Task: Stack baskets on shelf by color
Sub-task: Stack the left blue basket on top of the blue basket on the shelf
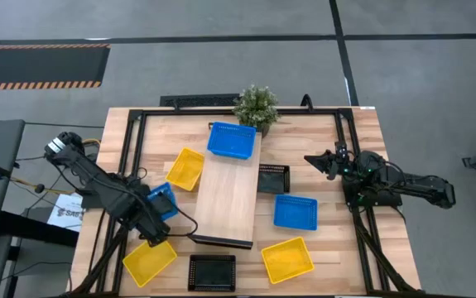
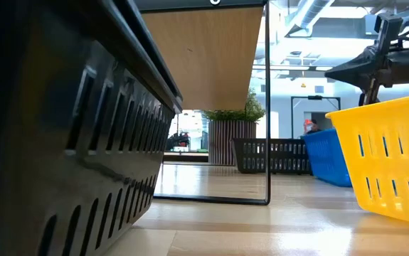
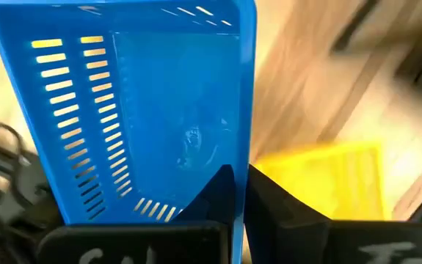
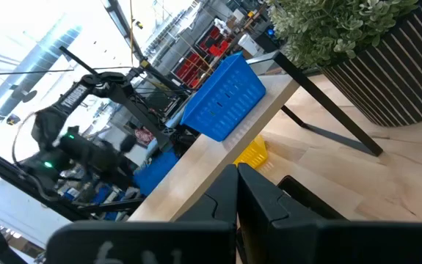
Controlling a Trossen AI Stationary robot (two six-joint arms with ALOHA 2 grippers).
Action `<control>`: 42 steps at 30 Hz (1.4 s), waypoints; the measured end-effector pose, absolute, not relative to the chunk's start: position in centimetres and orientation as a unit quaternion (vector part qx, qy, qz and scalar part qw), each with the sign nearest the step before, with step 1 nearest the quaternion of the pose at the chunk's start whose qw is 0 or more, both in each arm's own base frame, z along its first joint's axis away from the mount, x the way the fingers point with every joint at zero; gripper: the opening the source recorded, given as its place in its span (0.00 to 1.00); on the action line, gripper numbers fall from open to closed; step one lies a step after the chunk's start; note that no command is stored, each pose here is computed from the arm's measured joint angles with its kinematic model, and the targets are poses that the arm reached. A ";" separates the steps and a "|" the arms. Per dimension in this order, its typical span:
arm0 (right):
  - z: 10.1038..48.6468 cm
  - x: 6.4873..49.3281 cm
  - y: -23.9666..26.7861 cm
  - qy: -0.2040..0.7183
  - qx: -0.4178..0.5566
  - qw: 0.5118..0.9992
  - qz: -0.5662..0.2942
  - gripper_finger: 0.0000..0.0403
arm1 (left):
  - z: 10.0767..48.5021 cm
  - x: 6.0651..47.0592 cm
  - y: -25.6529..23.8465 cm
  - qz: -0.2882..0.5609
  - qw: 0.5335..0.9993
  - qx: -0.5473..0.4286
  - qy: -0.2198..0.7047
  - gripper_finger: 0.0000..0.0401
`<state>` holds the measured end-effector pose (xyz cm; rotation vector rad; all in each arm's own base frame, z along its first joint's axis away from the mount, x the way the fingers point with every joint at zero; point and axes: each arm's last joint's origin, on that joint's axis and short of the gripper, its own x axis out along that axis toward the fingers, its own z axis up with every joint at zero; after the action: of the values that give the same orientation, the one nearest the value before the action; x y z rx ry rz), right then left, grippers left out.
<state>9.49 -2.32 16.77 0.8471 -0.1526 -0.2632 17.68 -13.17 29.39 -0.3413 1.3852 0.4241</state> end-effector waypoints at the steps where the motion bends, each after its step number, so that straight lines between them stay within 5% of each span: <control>1: 16.8 9.5 -2.3 -0.074 0.409 0.900 -0.127 0.06 | 30.1 17.8 -13.0 0.206 0.747 -0.153 0.613 0.00; 16: 16.8 9.5 -2.3 -0.074 0.409 0.900 -0.127 0.06 | 38.9 22.7 -5.1 0.367 0.865 -0.065 0.337 0.00; 25: 16.8 9.5 -2.3 -0.074 0.409 0.900 -0.128 0.06 | 41.3 26.3 0.9 0.260 0.907 0.087 0.319 0.00; 31: 16.8 9.5 -2.3 -0.074 0.410 0.900 -0.128 0.06 | 40.9 27.1 3.9 0.177 0.891 0.208 0.362 0.00; 42: 16.8 9.5 -2.3 -0.076 0.418 0.897 -0.127 0.06 | 39.0 29.7 4.4 0.132 0.883 0.222 0.391 0.00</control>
<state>9.48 -2.32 16.79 0.8651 -0.1577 -0.2636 29.65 4.43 39.01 0.4614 0.8143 0.2738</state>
